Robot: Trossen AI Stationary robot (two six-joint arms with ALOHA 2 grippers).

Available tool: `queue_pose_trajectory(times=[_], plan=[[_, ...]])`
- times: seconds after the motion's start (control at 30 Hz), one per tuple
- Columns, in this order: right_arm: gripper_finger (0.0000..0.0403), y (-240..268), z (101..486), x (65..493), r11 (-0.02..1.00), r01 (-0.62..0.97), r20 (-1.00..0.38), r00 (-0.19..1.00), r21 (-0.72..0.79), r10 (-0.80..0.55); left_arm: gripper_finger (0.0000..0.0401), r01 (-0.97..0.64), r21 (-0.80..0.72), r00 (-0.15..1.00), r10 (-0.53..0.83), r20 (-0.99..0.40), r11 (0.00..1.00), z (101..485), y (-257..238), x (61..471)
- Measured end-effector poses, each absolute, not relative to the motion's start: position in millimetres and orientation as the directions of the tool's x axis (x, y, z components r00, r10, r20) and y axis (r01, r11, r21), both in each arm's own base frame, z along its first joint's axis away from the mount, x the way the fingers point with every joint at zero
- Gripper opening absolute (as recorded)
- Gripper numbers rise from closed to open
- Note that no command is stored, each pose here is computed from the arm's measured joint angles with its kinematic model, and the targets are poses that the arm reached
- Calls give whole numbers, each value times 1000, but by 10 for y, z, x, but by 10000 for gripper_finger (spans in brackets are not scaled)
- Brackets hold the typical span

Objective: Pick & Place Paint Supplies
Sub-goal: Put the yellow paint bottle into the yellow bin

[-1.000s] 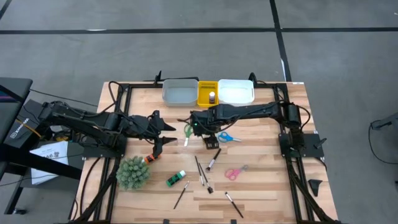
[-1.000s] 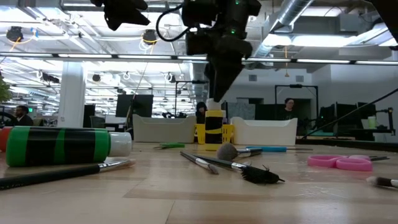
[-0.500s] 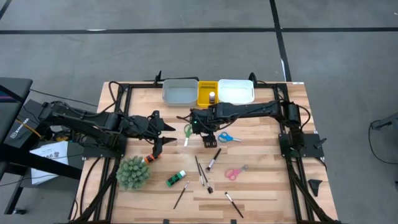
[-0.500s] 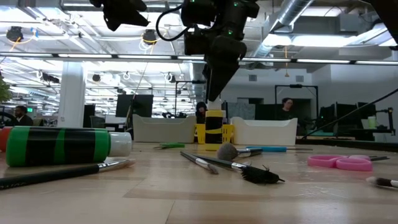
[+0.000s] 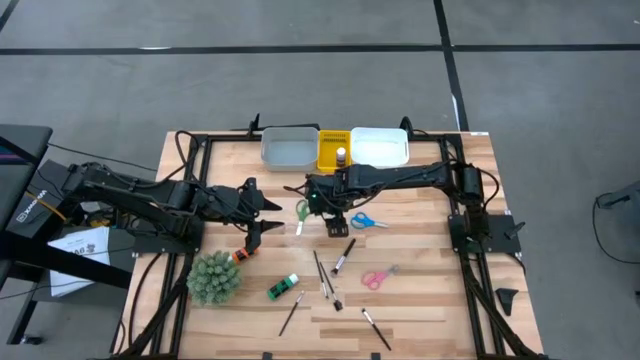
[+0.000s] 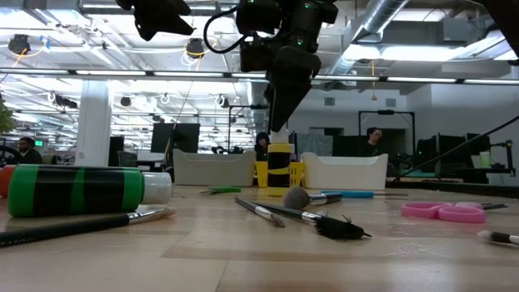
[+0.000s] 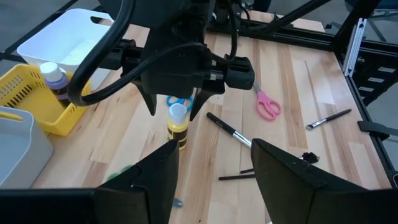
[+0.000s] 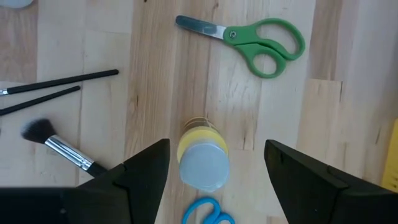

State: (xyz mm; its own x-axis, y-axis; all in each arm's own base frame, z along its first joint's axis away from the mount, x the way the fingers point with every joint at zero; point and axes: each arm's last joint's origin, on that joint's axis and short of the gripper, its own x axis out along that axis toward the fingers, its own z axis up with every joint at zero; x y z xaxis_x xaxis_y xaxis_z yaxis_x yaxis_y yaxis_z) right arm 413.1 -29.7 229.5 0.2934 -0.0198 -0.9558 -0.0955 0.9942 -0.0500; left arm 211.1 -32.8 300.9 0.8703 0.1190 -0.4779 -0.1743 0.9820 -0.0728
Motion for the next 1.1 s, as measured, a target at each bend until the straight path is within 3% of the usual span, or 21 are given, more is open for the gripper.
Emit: queue_pose_trajectory(times=[0.9,1.1], plan=[[257,-275,2188,4119,996,-81,-955,295,-43,-17,195,-175,-73,870,120,-478,982,3009,-328,2111],[227,-277,2190,4123,996,-83,-954,299,-43,-17,195,-176,-72,871,121,-477,982,3010,-327,2111]])
